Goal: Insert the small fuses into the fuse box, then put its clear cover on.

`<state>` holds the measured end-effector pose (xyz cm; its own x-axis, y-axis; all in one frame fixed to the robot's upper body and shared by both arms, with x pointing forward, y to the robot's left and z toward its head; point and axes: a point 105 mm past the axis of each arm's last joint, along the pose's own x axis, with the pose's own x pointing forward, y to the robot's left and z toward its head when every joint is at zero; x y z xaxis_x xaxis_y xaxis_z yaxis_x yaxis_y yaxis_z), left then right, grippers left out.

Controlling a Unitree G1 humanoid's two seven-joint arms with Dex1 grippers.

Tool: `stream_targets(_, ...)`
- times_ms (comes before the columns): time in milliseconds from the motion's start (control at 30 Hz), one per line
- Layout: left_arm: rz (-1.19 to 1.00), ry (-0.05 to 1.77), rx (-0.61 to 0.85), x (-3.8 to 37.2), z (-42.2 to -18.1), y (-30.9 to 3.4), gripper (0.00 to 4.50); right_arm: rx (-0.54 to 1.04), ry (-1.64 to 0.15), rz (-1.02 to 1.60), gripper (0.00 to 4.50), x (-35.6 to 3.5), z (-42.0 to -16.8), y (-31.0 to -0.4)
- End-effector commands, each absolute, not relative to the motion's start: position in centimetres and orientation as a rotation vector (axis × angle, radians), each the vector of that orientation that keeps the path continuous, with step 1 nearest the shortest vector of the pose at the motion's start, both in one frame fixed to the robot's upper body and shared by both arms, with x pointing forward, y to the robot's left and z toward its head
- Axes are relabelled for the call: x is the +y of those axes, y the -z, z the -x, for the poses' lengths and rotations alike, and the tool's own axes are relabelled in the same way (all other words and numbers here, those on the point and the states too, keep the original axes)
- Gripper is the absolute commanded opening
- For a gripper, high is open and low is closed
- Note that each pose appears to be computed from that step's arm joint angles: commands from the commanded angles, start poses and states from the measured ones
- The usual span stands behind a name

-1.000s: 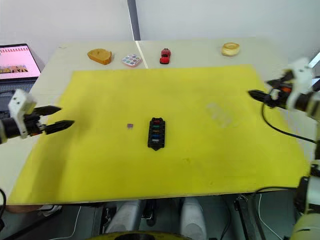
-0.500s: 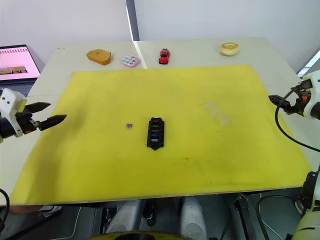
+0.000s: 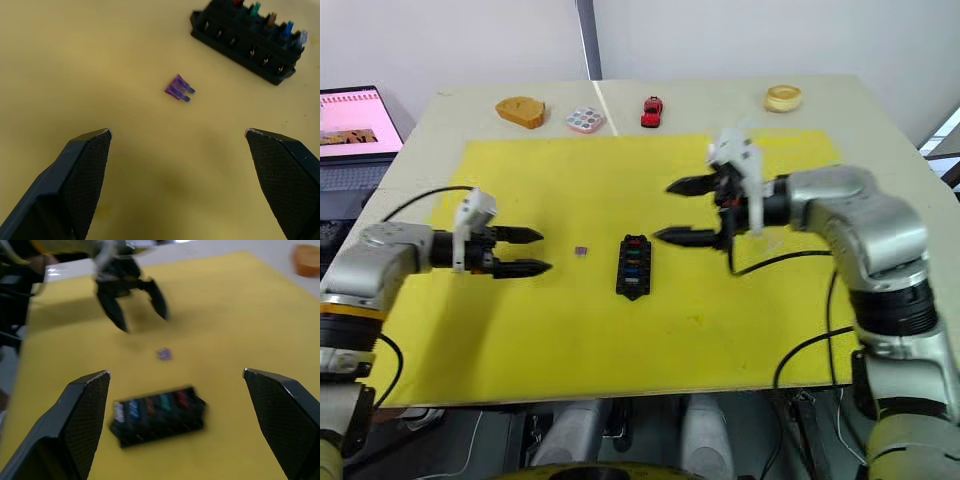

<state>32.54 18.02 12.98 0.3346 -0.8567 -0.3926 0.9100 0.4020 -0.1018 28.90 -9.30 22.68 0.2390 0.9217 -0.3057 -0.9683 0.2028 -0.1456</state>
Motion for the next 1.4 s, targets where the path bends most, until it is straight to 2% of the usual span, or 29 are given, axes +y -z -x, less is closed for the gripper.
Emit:
stream_targets(33, -0.136, 1.211, 0.394, 16.2, -32.6, -14.0, 4.5, 0.15, -1.353, 0.346, 4.47, -8.3, -27.5, -22.6)
stream_targets(567, 0.017, 1.302, 0.592, 13.3, -32.1, -10.4, 4.5, 0.168, -1.315, 0.341, 4.47, -8.0, -27.0, -21.7)
stream_targets(700, 0.226, 1.306, 0.631, 12.0, -32.3, -10.5, 4.5, 0.176, -1.298, 0.334, 4.47, -8.1, -27.0, -21.5)
stream_targets(900, 0.389, 1.279, 0.676, 10.8, -32.8, -9.6, 4.5, 0.184, -1.28, 0.338, 4.47, -8.2, -27.2, -21.2)
stream_targets(1000, 0.421, 1.267, 0.707, 10.4, -32.9, -8.7, 3.67, 0.188, -1.271, 0.344, 4.5, -8.3, -27.3, -21.1)
stream_targets(1233, 0.435, 1.23, 0.735, 10.2, -32.6, -7.0, 0.02, 0.195, -1.24, 0.348, 4.5, -8.7, -27.7, -20.9)
stream_targets(1400, 0.487, 1.174, 0.698, 10.5, -33.1, -7.1, 0.02, 0.205, -1.223, 0.347, 4.5, -9.0, -27.8, -20.8)
